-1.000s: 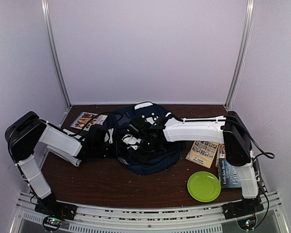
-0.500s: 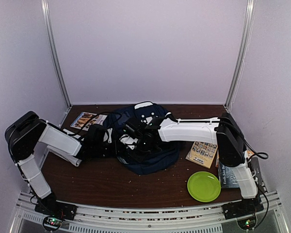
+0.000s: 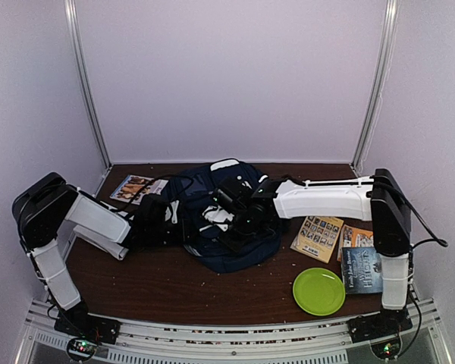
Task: Pack the student bag
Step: Unzip the upper front pocket of the student bag.
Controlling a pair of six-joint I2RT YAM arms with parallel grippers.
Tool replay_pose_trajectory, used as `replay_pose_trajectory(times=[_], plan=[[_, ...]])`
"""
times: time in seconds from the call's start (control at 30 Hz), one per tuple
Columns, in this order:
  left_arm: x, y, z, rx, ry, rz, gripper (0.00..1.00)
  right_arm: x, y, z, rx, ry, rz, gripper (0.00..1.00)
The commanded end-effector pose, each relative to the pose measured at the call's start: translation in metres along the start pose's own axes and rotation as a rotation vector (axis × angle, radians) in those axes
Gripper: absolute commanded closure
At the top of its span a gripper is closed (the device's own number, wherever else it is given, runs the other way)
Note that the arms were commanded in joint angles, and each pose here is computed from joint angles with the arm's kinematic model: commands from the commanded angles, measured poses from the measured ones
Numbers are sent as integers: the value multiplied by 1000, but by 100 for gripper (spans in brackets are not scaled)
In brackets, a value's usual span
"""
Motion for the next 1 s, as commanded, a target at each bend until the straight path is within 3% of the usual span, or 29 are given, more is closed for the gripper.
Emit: replay_pose_trajectory(times=[0.0, 0.53, 0.63, 0.77, 0.83, 0.97], plan=[[-6, 13, 19, 6, 81, -36, 100, 21, -7, 9, 28, 6, -18, 100], [-1, 33, 28, -32, 129, -165, 100, 42, -112, 36, -117, 42, 105, 100], [6, 27, 21, -90, 107, -146, 100, 46, -121, 33, -79, 13, 101, 100], [27, -9, 0, -274, 46, -44, 100, 59, -109, 34, 47, -52, 18, 100], [42, -35, -9, -453, 19, -102, 88, 65, -101, 33, 73, -56, -44, 100], [68, -83, -20, -715, -46, -119, 50, 67, -94, 32, 93, -52, -99, 100]])
Point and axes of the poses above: each gripper's point midway between its finger pads, its own x axis back along the fingers, its own y axis along the line the jaws close on, z = x × y, the point moved 7 cm from there along x, back along the fingers, and after that the axes turned 14 degrees about -x, right-handed, at the moved point
